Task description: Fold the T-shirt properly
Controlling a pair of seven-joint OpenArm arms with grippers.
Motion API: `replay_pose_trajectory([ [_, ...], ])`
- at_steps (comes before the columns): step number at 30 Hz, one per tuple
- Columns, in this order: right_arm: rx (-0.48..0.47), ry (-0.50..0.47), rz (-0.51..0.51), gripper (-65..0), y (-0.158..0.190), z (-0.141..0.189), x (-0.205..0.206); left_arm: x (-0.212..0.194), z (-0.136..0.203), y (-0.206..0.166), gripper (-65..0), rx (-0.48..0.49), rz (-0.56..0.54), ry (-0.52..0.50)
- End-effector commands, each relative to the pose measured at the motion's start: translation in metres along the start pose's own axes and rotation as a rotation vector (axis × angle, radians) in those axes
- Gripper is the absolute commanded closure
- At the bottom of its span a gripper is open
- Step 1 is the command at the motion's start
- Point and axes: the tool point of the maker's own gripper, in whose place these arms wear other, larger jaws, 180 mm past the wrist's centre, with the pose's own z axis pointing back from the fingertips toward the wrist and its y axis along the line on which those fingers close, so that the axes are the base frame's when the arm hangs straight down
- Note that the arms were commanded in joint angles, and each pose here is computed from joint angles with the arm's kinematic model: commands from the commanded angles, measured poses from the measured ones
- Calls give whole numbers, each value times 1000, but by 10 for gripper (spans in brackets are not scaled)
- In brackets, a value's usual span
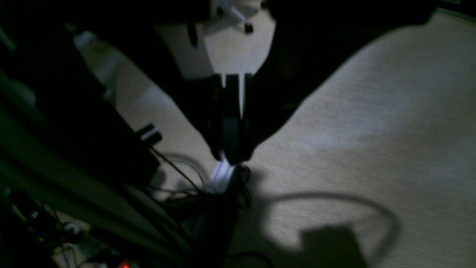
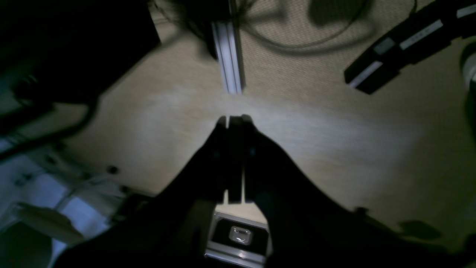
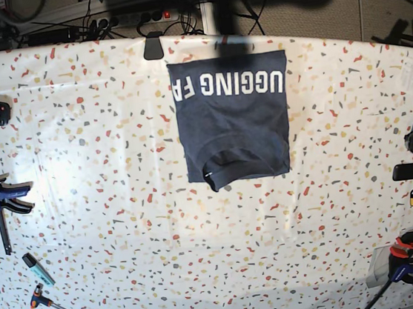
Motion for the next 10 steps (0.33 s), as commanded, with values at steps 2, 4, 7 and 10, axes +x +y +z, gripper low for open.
replay_pose_trajectory([
  [2, -37, 1, 24, 0, -6, 0, 2, -2, -1, 0, 0, 2, -4, 10],
  [4, -36, 6, 38, 0, -3, -2, 4, -5, -3, -3, 0, -4, 4, 17],
  [7, -32, 0, 22, 0, -3, -2, 7, -12, -4, -4, 0, -8, 13, 34],
  [10, -27, -4, 11, 0, -3, -1, 7, -14, -5, -5, 0, -10, 17, 40],
])
